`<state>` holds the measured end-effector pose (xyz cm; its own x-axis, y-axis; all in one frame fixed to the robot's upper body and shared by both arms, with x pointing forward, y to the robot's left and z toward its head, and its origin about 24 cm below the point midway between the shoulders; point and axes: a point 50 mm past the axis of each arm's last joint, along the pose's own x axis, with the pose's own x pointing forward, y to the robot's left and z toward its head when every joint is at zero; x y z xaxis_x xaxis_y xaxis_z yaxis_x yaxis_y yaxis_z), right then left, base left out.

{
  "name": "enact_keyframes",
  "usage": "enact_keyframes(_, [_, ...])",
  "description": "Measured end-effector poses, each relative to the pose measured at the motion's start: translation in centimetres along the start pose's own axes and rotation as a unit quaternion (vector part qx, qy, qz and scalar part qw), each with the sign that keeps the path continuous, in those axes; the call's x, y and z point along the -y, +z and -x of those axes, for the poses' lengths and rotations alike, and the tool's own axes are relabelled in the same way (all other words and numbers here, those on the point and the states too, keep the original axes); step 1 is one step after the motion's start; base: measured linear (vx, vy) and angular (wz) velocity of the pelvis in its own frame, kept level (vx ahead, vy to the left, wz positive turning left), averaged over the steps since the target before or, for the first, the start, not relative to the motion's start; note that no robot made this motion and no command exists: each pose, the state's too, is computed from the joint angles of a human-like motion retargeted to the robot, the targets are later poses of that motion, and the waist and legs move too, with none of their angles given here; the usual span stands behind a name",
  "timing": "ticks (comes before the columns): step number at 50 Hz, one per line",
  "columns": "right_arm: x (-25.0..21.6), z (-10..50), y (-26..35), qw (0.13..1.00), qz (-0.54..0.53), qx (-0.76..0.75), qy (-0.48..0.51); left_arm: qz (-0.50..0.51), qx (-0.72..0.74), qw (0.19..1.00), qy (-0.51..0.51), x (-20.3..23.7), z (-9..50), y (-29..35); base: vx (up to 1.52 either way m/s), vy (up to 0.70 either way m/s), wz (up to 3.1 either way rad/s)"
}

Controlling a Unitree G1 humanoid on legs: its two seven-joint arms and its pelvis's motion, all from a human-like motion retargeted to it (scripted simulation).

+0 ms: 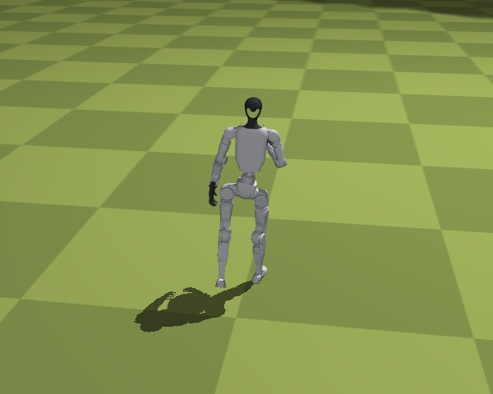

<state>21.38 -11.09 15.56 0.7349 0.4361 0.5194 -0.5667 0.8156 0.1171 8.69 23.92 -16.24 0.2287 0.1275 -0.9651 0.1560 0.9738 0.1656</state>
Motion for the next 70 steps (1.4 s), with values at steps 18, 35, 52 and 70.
enact_keyframes(18, [0.9, -1.6, 2.2, 0.998, 0.037, 0.046, 0.016, 0.152, -0.125, 0.976, -0.092, 5.7, 3.2, -13.7, 0.37, -0.11, -0.63])
enact_keyframes(35, [-0.9, -1.8, 1.2, 0.997, 0.009, 0.058, 0.041, 0.217, -0.053, 0.974, -0.039, 2.4, 2.1, -10.5, 0.41, 0.02, -0.52])
enact_keyframes(52, [-0.6, -0.6, -0.2, 0.999, -0.050, 0.015, 0.012, -0.019, 0.048, 0.998, 0.048, -5.3, 0.9, 3.3, 0.50, 0.16, -0.15])
enact_keyframes(70, [0.7, -0.3, -0.2, 0.999, -0.031, -0.015, -0.017, -0.070, 0.519, 0.852, -0.011, 1.8, 15.5, 33.5, 0.37, 0.07, 0.66])
